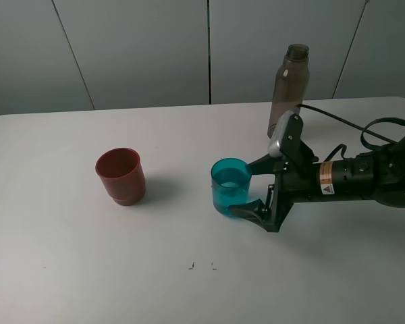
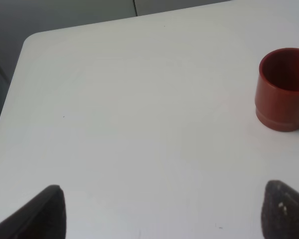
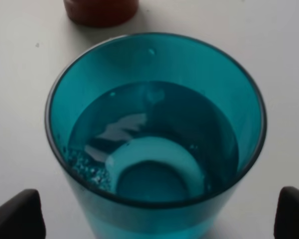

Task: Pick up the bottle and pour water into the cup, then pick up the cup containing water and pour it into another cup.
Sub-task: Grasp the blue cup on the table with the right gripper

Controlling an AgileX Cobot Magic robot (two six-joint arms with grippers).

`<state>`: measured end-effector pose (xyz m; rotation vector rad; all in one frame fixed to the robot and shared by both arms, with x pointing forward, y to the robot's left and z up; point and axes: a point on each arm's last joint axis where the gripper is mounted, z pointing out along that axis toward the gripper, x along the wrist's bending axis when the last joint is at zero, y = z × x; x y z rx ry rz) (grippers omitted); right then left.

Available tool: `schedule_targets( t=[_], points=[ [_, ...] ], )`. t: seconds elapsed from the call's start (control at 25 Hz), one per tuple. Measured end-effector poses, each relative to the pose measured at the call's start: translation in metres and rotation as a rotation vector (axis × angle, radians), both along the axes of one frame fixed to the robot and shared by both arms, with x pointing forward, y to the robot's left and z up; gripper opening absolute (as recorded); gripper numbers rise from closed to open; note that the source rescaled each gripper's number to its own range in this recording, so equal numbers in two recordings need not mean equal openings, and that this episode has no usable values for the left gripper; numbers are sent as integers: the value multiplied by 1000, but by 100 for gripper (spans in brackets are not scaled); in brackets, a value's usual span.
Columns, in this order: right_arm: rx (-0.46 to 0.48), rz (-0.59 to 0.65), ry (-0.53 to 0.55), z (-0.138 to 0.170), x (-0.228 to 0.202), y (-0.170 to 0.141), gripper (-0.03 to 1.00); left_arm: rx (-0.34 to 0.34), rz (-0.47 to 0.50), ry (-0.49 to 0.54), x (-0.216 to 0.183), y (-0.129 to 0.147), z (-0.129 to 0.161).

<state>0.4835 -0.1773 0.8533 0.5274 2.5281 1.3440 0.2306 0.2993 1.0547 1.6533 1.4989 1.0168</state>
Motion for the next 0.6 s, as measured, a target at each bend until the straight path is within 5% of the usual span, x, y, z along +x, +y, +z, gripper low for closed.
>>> schedule_targets(
  t=[0.6],
  points=[
    [-1, 66, -33, -5, 6, 16, 100, 0, 0, 0, 0, 0, 0]
  ],
)
